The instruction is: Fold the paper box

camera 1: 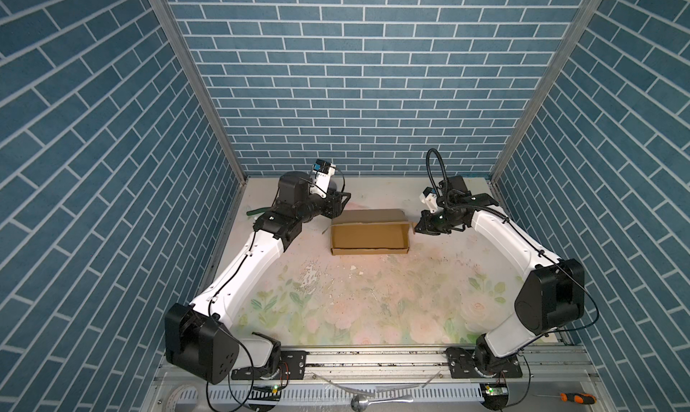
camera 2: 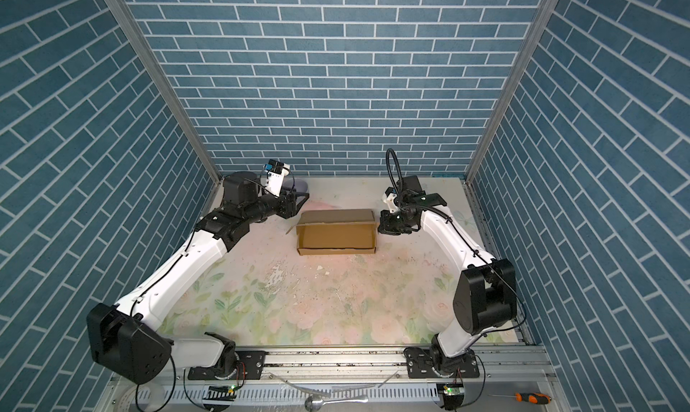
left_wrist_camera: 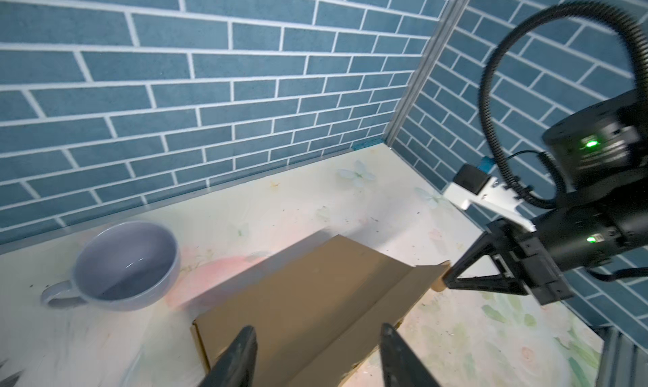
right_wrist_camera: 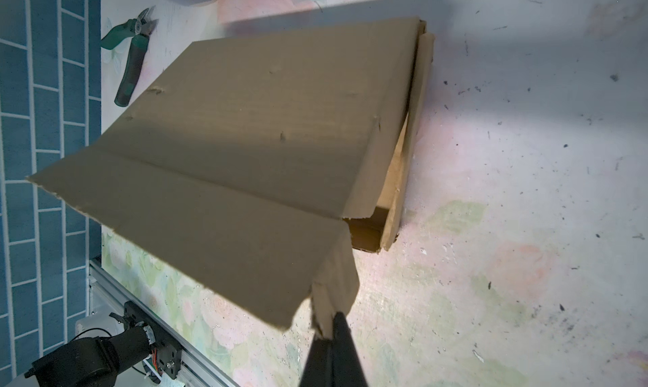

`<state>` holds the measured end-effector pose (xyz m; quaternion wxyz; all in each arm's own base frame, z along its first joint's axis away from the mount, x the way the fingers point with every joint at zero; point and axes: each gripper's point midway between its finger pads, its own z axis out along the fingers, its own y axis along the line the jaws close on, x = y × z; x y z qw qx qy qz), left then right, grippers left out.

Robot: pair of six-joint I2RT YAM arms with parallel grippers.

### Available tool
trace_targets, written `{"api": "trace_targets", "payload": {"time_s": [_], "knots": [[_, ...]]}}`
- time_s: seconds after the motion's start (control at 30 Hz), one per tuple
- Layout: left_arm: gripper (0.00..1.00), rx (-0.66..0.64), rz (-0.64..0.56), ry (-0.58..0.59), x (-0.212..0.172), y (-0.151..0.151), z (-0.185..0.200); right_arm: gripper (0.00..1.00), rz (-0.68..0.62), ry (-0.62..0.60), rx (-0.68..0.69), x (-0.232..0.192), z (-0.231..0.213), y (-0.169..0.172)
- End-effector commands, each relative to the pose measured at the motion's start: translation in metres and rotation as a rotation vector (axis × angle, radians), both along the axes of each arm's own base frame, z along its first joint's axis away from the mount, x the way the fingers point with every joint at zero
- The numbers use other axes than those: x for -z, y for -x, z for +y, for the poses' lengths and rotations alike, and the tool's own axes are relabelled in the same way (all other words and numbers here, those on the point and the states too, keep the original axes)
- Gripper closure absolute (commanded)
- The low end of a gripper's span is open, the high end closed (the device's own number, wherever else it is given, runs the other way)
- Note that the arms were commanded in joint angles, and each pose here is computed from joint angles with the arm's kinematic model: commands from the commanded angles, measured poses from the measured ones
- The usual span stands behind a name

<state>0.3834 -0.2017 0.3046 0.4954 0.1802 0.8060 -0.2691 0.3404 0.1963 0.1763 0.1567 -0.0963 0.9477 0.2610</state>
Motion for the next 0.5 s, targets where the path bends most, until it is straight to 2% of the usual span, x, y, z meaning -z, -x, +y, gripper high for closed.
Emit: {"api": "trace_targets", "payload": {"time_s": [0.0, 0.07, 0.17, 0.3, 0.47], "knots": [[0.32, -0.073, 0.067, -0.003, 0.029, -0.001, 0.021, 1.00, 0.011, 0.005, 0.001, 0.003, 0.001, -0.003], [0.31, -0.095, 0.108, 0.004, 0.043, -0.002, 0.028, 1.00, 0.024, 0.012, -0.024, 0.008, 0.001, 0.003], [0.32, -0.114, 0.129, -0.006, 0.057, -0.005, 0.031, 0.81, 0.039, 0.014, -0.042, 0.016, -0.001, 0.015], [0.35, -0.137, 0.171, -0.004, 0.074, -0.015, 0.030, 0.63, 0.037, -0.016, -0.062, 0.012, 0.000, 0.025], [0.32, -0.153, 0.223, -0.034, 0.094, -0.017, 0.033, 0.55, 0.016, -0.097, -0.060, -0.022, -0.006, 0.029]]}}
